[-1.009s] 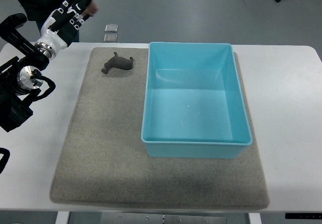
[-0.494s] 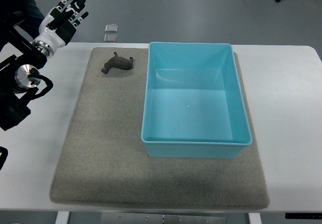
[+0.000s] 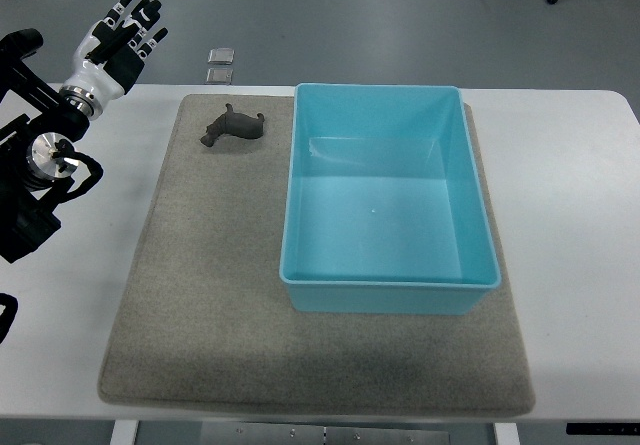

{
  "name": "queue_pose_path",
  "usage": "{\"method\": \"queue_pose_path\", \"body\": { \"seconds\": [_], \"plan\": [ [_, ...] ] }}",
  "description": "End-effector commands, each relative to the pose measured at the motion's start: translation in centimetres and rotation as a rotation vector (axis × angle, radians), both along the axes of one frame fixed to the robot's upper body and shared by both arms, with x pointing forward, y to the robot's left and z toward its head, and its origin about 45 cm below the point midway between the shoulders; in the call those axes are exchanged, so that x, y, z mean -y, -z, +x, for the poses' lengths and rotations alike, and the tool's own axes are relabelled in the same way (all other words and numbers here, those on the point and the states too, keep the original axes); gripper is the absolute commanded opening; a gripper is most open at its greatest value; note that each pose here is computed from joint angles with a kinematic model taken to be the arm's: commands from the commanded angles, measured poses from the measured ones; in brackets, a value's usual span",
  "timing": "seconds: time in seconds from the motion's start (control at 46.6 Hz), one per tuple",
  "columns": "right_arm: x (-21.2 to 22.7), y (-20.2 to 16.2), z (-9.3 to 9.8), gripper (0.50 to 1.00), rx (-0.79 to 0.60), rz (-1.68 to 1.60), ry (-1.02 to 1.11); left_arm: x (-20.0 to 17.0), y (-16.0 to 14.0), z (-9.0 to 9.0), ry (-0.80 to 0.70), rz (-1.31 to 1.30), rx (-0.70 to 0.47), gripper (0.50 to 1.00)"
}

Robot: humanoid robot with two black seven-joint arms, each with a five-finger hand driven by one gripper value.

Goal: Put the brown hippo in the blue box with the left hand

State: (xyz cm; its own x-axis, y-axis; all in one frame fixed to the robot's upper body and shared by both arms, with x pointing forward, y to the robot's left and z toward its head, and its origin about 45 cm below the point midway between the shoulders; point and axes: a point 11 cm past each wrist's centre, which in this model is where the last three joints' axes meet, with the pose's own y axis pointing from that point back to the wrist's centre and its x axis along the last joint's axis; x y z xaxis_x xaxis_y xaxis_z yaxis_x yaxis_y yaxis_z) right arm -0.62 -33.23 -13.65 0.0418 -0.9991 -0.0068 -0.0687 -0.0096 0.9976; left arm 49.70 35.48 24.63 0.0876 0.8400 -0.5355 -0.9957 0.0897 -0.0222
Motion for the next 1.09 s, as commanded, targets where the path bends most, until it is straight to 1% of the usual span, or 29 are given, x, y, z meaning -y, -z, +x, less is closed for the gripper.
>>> {"method": "queue_pose_path", "body": {
  "seconds": [0.0,0.236,0.322,0.687,0.794,0.88,0.923,0.987,1.073],
  "plan": [
    [0.0,0.0,0.0,0.936,0.000,0.000,0.000,0.1,-0.2,0.0,0.007,-0.007,0.007,0.994],
    [0.0,0.0,0.0,0.936,0.000,0.000,0.000,-0.2,-0.4,0.0,0.011,0.002,0.016,0.994],
    [0.0,0.0,0.0,0.936,0.000,0.000,0.000,-0.1,-1.1,0.3,0.012,-0.002,0.029,0.994],
    [0.0,0.0,0.0,0.936,0.000,0.000,0.000,0.4,-2.3,0.6,0.058,-0.003,0.069,0.994],
    [0.0,0.0,0.0,0.936,0.000,0.000,0.000,0.4,-2.2,0.6,0.060,0.014,0.062,0.984],
    [0.0,0.0,0.0,0.936,0.000,0.000,0.000,0.2,-2.9,0.7,0.066,0.048,0.071,0.973],
    [0.0,0.0,0.0,0.936,0.000,0.000,0.000,0.1,-3.3,0.8,0.075,0.088,0.074,0.964],
    [0.0,0.0,0.0,0.936,0.000,0.000,0.000,0.3,-3.7,1.0,0.099,0.171,0.072,0.934],
    [0.0,0.0,0.0,0.936,0.000,0.000,0.000,0.7,-3.8,1.3,0.117,0.315,0.056,0.924]
  ]
}}
